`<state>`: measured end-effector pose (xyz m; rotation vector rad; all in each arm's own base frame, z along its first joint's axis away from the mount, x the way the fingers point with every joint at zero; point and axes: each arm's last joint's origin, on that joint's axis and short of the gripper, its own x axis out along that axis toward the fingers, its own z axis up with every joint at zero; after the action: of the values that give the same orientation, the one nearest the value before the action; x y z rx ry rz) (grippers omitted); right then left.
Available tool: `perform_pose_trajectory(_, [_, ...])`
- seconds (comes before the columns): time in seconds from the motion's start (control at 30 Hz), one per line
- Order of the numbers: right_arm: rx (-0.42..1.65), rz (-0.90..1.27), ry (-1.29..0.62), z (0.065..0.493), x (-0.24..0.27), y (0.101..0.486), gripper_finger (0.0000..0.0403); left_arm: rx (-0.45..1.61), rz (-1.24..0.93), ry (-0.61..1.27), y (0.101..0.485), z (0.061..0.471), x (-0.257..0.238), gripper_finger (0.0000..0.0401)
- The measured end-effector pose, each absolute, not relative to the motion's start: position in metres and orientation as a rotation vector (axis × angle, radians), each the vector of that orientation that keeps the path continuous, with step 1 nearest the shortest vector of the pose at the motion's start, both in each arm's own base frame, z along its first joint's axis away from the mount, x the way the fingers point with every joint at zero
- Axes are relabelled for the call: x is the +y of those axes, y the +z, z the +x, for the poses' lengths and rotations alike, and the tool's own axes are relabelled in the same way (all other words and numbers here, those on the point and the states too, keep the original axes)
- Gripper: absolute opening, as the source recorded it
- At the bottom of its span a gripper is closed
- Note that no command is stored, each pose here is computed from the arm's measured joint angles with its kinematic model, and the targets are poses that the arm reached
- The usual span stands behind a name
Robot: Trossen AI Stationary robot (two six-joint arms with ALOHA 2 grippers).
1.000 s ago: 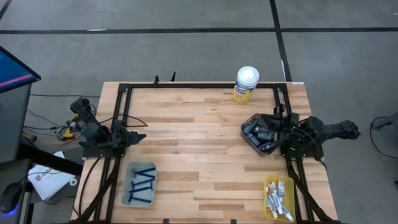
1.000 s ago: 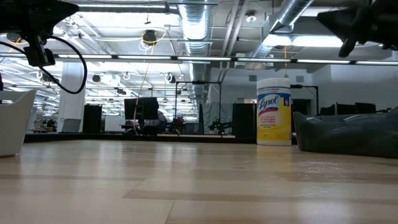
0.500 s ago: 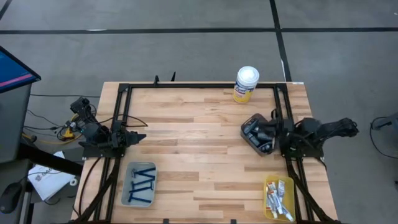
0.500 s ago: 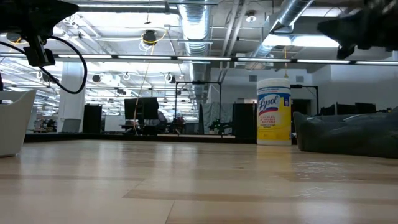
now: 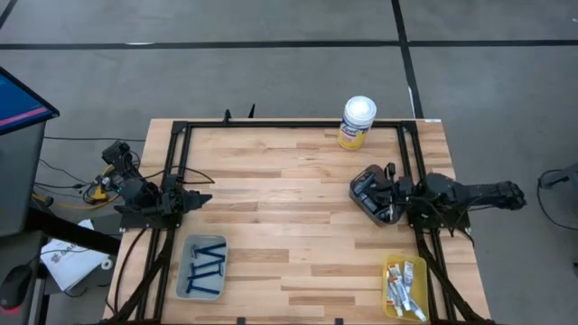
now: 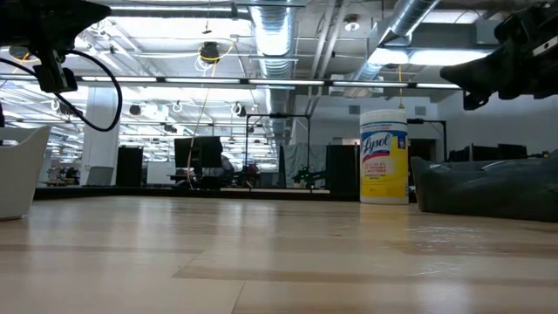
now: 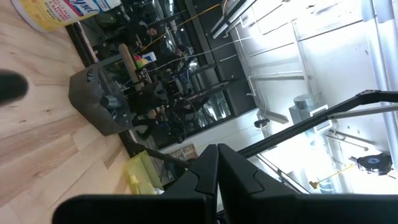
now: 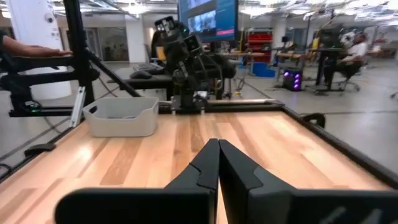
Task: Pick & Place Travel size toiletries
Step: Return to Home Position
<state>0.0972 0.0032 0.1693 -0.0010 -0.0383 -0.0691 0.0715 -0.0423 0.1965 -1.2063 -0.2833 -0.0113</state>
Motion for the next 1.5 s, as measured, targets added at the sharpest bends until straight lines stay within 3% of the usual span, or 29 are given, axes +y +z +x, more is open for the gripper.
perform_pose_trajectory(1.33, [-0.024,0.001,-0.145,0.098,-0.008,0.168,0.0000,-0.184,-1.087,0.068,0.185,0.084,-0.055,0.0001])
perform_pose_trajectory(1.43, [-0.024,0.001,-0.145,0.098,-0.008,0.168,0.0000,-0.267,-0.957,-0.030,0.200,0.082,-0.054,0.0001])
perform_pose_trajectory(1.5, [-0.025,0.001,-0.145,0.098,-0.008,0.168,0.0000,-0.393,-0.732,-0.195,0.216,0.076,-0.054,0.0001])
